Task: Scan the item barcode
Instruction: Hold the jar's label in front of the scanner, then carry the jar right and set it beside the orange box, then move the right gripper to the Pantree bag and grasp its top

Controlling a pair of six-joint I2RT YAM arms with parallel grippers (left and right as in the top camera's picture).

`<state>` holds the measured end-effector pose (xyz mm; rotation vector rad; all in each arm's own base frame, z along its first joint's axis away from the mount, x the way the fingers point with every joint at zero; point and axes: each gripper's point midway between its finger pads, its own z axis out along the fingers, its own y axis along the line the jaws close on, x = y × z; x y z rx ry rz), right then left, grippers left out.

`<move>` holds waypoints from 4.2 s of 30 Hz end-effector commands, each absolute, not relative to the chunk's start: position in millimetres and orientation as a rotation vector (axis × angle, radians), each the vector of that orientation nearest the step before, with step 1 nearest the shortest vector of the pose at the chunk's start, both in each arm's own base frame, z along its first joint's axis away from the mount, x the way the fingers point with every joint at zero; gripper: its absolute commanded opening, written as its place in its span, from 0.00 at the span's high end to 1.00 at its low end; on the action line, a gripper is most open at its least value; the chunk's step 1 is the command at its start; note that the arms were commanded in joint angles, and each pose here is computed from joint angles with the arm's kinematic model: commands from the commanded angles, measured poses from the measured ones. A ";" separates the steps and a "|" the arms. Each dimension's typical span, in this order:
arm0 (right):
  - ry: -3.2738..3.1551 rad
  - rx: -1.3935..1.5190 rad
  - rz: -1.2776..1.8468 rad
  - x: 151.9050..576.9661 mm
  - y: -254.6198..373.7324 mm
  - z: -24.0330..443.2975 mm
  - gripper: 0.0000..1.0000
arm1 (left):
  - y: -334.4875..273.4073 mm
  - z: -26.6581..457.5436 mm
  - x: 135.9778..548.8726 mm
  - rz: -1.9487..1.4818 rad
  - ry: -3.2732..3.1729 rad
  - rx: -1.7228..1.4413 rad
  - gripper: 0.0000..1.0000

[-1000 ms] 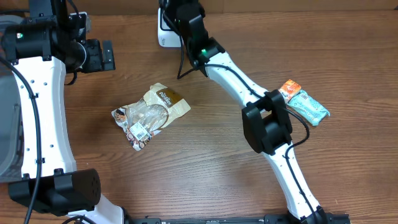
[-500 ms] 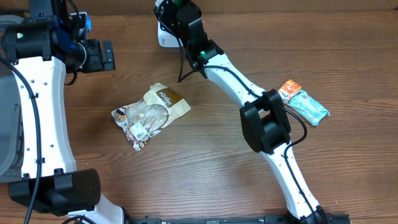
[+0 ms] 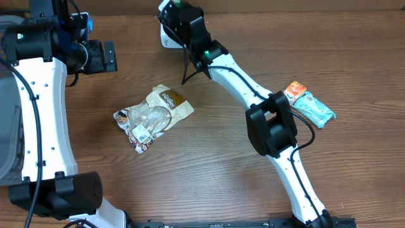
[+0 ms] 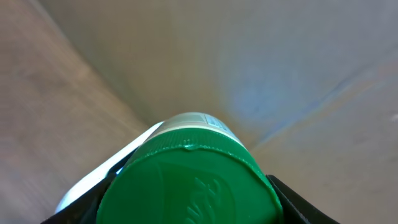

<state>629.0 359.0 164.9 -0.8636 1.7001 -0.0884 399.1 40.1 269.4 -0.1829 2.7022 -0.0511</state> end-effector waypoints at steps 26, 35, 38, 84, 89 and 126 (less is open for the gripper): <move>2.915 -0.172 0.187 422.4 173.3 165.7 0.47 | 38.2 266.0 400.4 -0.058 2.712 -0.157 0.00; 2.923 0.131 0.023 446.3 92.9 80.9 0.51 | 38.2 266.0 400.4 -0.058 2.712 -0.157 0.00; 2.859 0.193 -0.060 459.6 67.1 65.5 0.51 | 38.2 266.0 400.4 -0.058 2.712 -0.157 0.00; 2.962 -0.088 0.821 395.4 307.5 96.3 0.20 | 38.0 266.0 400.4 -0.058 2.712 -0.157 0.00; 3.022 0.201 0.654 385.4 319.3 72.8 0.30 | 37.7 266.0 400.4 -0.058 2.712 -0.156 0.00; 3.034 -0.417 0.401 377.3 319.9 59.1 0.28 | 38.0 266.0 400.4 -0.058 2.712 -0.157 0.01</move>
